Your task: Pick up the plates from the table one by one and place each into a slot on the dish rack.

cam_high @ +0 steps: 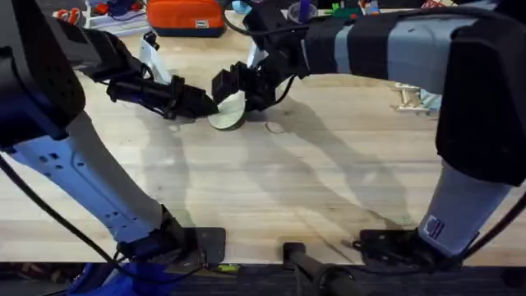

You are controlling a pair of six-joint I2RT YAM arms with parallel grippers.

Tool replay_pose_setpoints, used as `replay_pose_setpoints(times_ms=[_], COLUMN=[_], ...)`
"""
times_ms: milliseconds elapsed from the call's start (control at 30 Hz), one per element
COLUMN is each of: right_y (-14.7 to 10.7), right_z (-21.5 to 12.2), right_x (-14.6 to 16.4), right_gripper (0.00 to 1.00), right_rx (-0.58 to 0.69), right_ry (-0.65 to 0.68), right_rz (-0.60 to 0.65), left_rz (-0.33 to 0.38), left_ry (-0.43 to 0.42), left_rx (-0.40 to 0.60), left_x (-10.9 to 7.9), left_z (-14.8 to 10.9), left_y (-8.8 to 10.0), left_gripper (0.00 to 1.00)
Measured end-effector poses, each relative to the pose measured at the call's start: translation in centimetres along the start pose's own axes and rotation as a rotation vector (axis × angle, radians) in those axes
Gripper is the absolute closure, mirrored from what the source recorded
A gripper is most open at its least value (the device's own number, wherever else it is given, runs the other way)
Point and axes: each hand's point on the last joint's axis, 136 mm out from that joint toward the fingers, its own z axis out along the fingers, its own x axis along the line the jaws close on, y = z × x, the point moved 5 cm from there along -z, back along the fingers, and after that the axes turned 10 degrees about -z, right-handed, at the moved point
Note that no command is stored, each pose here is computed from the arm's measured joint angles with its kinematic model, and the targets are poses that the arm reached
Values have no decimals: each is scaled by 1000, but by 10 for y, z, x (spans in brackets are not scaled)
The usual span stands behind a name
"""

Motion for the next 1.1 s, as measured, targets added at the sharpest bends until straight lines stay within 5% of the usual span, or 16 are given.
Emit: replay_pose_setpoints(times_ms=[433,1100], right_y=[4,6], right_z=[-3,-4], right_x=[-7,-2], right_gripper=[951,975], right_rx=[-16,-15], right_ry=[-26,8], right_rz=[13,3], left_rz=[0,30], left_ry=[-7,24], left_rx=[-8,8], left_x=[0,-5], left_z=[-2,-8], left_y=[1,3], left_gripper=[961,960])
